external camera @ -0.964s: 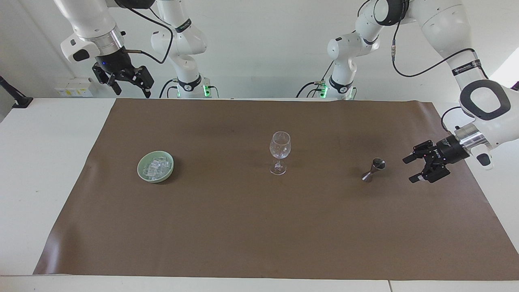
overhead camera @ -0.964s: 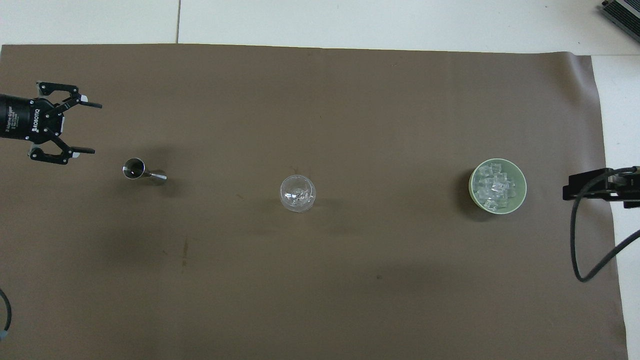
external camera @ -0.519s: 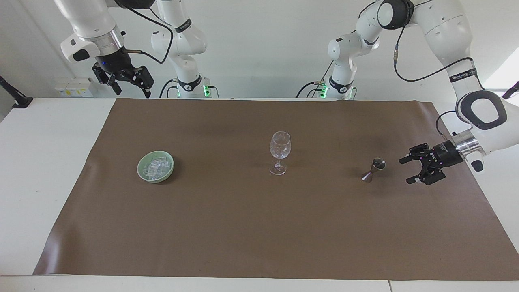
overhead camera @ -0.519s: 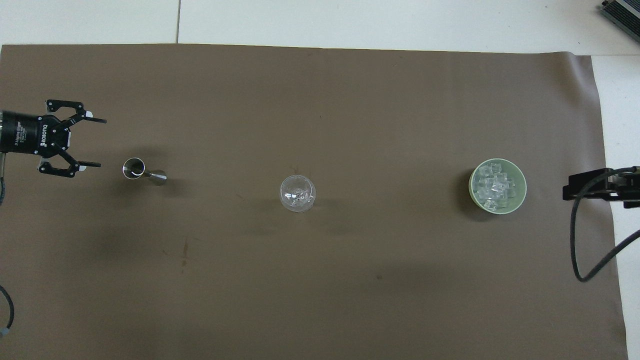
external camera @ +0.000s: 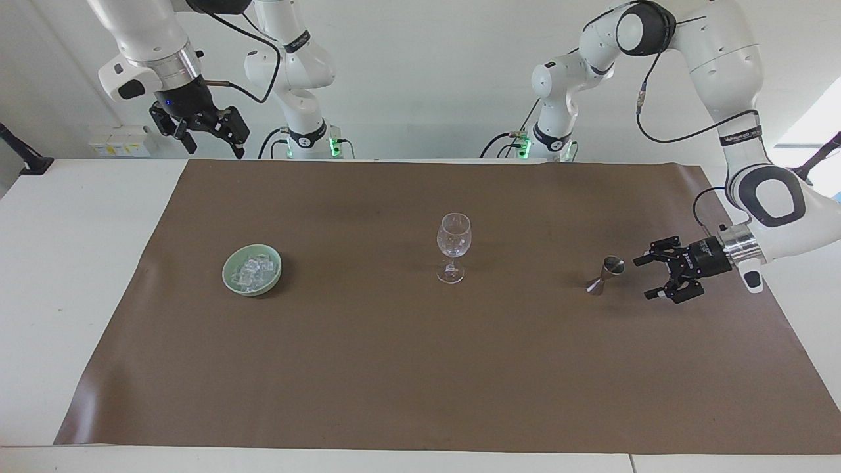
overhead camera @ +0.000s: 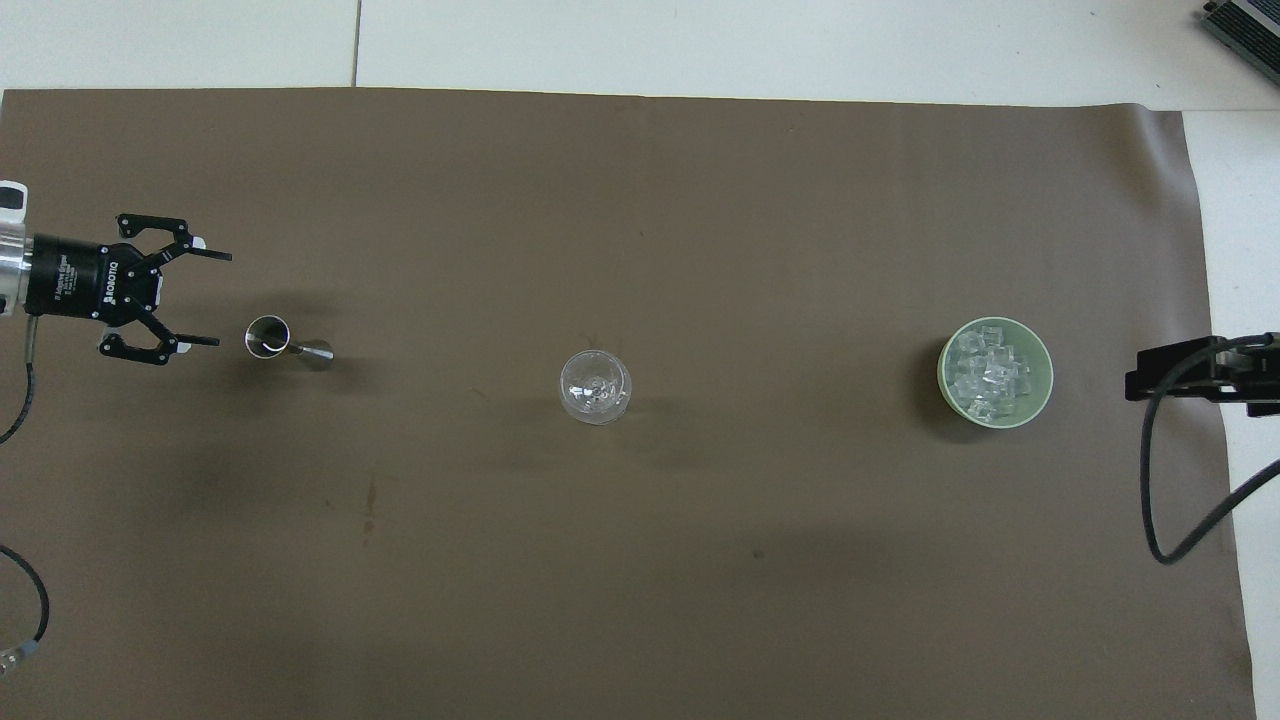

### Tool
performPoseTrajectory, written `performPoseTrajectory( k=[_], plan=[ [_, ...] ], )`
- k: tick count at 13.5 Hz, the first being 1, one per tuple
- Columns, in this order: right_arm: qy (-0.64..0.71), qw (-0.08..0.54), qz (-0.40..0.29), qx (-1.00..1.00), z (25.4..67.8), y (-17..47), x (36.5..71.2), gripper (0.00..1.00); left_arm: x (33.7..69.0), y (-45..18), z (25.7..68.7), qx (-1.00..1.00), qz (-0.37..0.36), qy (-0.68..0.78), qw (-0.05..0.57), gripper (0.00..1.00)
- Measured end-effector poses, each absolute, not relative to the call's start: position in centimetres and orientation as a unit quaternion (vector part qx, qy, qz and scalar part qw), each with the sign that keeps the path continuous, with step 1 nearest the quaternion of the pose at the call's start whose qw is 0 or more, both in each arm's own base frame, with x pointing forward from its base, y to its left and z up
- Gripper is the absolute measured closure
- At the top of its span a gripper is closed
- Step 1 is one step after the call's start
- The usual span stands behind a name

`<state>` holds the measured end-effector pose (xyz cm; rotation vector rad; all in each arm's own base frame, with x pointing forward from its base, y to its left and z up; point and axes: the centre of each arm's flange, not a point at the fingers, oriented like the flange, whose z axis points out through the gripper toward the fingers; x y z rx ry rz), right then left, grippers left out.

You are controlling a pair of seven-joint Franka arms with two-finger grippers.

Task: Pour wine and add ice with both arms
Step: 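Close the left gripper around the metal jigger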

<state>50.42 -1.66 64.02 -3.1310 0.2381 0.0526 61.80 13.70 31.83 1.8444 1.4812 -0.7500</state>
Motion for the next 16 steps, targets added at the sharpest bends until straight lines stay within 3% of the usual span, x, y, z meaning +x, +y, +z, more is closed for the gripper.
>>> performPoseTrajectory(
  k=[7,16],
  plan=[
    [0.076,0.001,0.017,-0.997,64.0,-1.7,50.4,0.0,59.3,13.5,24.7,0.636,-0.36,0.566,0.38,0.0],
    [0.076,0.001,0.017,-0.997,64.0,-1.7,50.4,0.0,56.6,12.3,22.1,0.594,-0.382,0.545,0.451,0.0]
  ],
)
